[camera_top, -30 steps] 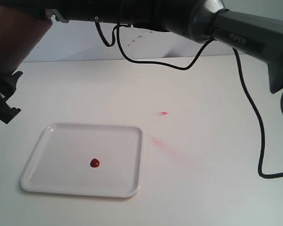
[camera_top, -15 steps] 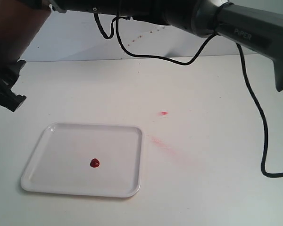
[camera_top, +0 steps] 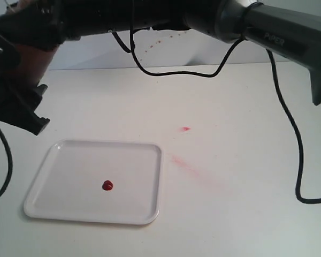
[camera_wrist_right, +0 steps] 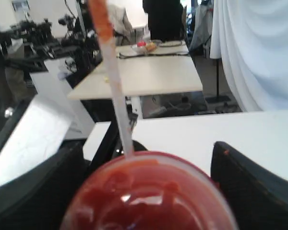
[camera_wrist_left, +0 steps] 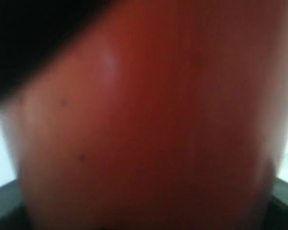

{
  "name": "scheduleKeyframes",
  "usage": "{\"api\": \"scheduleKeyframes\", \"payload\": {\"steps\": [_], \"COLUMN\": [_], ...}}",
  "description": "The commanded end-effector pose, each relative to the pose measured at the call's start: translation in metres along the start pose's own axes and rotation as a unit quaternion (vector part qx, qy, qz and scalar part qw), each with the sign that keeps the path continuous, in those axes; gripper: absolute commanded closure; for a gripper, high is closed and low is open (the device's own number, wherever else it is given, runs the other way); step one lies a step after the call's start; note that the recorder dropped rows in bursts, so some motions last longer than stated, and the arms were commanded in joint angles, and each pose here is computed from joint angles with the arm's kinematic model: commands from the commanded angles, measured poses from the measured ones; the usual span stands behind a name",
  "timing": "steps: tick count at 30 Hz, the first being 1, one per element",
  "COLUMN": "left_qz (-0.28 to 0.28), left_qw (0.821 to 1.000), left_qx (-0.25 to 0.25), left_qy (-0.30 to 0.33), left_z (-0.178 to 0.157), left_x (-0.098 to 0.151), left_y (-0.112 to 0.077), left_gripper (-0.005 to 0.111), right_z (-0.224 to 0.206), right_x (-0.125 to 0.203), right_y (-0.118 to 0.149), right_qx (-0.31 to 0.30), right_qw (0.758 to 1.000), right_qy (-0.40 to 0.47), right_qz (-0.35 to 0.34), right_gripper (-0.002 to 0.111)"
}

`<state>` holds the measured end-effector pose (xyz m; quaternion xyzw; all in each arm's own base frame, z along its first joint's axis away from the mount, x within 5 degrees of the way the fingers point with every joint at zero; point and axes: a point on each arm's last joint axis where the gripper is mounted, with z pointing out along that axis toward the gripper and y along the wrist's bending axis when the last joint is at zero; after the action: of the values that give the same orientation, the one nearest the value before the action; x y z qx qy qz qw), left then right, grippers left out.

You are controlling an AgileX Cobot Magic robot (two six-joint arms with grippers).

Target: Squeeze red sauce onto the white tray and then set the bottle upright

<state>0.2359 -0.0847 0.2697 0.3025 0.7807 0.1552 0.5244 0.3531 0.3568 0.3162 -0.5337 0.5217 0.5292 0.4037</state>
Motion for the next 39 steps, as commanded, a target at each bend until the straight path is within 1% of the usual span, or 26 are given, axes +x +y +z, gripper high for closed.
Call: {"api": "scheduleKeyframes", "payload": {"steps": [1,4,9,12,18,22,26,29,30,32,33,34,35,39], "left_qz": [0.048,0.054,0.063,0.066,0.066,0.065,0.065,0.064,0.063,0.063,0.063,0.064,0.067,0.07], "left_qw": [0.998,0.998,0.998,0.997,0.997,0.997,0.997,0.997,0.997,0.997,0.997,0.997,0.997,0.997], "left_qx": [0.034,0.039,0.016,0.026,0.028,0.027,0.026,0.025,0.023,0.025,0.025,0.022,0.022,0.02], "left_qy": [-0.025,-0.008,0.026,0.031,0.039,0.038,0.036,0.034,0.031,0.03,0.029,0.03,0.029,0.03], "left_z": [0.011,0.021,0.035,0.042,0.06,0.073,0.086,0.094,0.095,0.098,0.098,0.098,0.098,0.098], "left_x": [-0.013,-0.009,-0.003,-0.002,-0.008,-0.016,-0.024,-0.029,-0.031,-0.033,-0.033,-0.033,-0.034,-0.034], "left_y": [-0.01,-0.015,-0.017,-0.022,-0.026,-0.028,-0.029,-0.03,-0.029,-0.03,-0.03,-0.029,-0.029,-0.029], "left_gripper": [0.107,0.107,0.107,0.106,0.102,0.094,0.086,0.083,0.083,0.089,0.094,0.103,0.107,0.107], "right_z": [0.016,0.014,0.007,0.005,0.005,0.005,0.001,-0.003,-0.005,-0.008,-0.009,-0.012,-0.012,-0.013], "right_x": [0.034,0.042,0.056,0.06,0.06,0.061,0.064,0.064,0.064,0.064,0.064,0.064,0.063,0.063], "right_y": [0.019,0.018,0.013,0.007,0.004,0.001,-0.007,-0.01,-0.011,-0.013,-0.014,-0.016,-0.016,-0.015], "right_qx": [-0.081,-0.077,-0.067,-0.039,-0.025,-0.009,0.018,0.023,0.025,0.027,0.028,0.03,0.03,0.027], "right_qw": [0.986,0.979,0.958,0.951,0.951,0.948,0.937,0.938,0.938,0.938,0.938,0.938,0.94,0.941], "right_qy": [0.138,0.177,0.26,0.289,0.289,0.296,0.317,0.317,0.316,0.317,0.317,0.317,0.314,0.313], "right_qz": [-0.044,-0.063,-0.098,-0.105,-0.11,-0.12,-0.142,-0.14,-0.138,-0.136,-0.136,-0.134,-0.132,-0.129], "right_gripper": [0.108,0.108,0.108,0.108,0.108,0.108,0.108,0.108,0.108,0.108,0.108,0.108,0.108,0.108]}}
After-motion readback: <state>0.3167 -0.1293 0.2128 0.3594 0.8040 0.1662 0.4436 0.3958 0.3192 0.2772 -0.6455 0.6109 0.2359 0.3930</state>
